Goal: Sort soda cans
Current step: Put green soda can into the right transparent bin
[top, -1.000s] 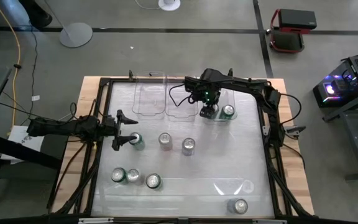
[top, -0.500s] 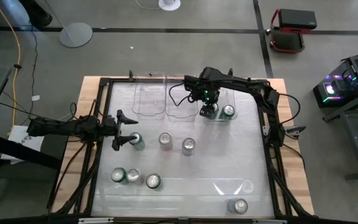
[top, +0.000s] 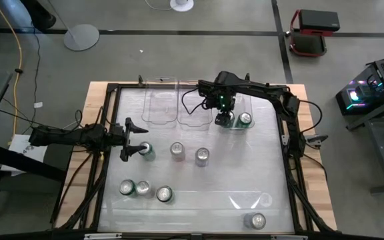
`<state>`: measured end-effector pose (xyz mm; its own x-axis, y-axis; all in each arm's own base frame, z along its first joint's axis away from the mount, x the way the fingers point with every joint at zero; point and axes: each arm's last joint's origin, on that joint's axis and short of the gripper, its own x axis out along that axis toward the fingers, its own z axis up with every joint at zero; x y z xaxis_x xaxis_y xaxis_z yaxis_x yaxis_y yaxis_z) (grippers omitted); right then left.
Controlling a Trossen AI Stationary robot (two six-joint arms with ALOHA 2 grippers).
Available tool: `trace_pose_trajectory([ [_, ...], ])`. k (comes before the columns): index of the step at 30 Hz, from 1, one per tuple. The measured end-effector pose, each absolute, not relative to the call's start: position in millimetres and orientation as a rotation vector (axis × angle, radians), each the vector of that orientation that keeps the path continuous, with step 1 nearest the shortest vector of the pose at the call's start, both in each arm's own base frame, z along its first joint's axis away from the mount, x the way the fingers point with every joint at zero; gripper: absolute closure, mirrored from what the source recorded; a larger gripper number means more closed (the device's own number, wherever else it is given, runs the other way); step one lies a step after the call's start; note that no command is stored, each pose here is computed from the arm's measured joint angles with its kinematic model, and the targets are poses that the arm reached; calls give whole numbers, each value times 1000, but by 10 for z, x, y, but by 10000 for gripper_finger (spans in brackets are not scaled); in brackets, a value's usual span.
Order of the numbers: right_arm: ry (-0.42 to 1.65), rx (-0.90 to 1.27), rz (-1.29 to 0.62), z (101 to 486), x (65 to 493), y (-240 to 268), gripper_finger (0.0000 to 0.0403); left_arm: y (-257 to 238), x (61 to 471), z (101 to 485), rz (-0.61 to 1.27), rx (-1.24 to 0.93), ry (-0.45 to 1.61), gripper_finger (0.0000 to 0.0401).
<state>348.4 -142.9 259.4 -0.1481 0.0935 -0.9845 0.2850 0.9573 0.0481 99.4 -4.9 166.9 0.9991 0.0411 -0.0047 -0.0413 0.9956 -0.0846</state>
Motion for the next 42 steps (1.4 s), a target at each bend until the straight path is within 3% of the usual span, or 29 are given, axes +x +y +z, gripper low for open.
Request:
trace_pose_trajectory([
  [9, 1702, 348, -140, 2603, 3489, -1402, 122, -49, 994, 1668, 41, -85, 3, 71],
  [18, 1673, 404, -147, 2661, 3468, -1393, 116, -48, 994, 1668, 42, -91, 3, 71],
  [26, 1576, 333, -277, 3049, 3273, -1346, 115, -49, 994, 1667, 41, -101, 3, 71],
  [34, 1286, 325, -382, 3609, 3086, -1048, 114, -48, 994, 1703, 39, -179, -35, 71],
  [42, 886, 253, -617, 4129, 2876, -465, 114, -33, 959, 1925, 22, -507, -280, 71],
])
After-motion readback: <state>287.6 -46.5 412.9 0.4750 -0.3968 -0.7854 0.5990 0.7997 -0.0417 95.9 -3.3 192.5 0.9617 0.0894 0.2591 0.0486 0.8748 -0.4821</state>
